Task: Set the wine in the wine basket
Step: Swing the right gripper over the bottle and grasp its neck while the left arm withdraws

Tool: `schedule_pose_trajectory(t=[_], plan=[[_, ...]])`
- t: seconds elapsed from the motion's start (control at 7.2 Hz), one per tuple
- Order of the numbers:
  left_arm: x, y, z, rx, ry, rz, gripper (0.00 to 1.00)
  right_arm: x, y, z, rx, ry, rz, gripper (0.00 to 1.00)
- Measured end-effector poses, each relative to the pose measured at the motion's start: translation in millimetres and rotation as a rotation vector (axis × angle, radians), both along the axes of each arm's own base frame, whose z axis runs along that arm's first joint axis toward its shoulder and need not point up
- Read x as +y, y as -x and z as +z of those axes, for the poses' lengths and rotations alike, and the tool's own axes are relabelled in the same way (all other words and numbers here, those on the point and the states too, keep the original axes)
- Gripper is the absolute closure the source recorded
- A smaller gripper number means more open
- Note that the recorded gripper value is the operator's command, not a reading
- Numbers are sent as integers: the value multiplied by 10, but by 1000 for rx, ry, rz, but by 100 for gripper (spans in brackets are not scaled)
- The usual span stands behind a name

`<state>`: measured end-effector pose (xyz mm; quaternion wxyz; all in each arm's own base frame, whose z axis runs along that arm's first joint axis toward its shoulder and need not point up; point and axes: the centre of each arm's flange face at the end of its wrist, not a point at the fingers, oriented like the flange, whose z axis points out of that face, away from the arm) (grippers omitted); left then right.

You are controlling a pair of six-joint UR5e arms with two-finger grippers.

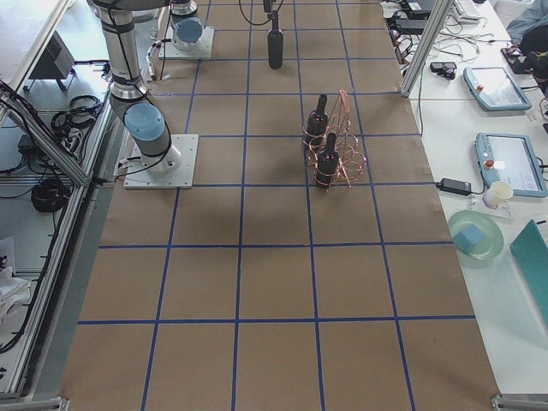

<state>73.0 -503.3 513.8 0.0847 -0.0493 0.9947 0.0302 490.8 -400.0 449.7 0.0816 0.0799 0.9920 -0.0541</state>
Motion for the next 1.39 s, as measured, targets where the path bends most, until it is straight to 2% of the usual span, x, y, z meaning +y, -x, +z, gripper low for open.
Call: schedule_pose_trajectory(t=[0.28,0.69,0.83,1.11,1.25,1.39], plan=[[16,7,15,0,0,-1,0,104,-234,-194,3,-16,-8,0],[44,9,9,6,-16,1,0,122,-338,-290,-1,-35,-94,4],[56,16,12,7,-20,0,0,91,-389,-341,-7,-30,-99,11],[74,19,18,10,-27,-2,0,-22,-500,-563,-6,-15,-72,11],[76,16,24,9,-28,-8,0,-59,-516,-639,8,-7,-64,20],[76,15,25,9,-29,-15,0,-84,-517,-684,22,1,-54,22]])
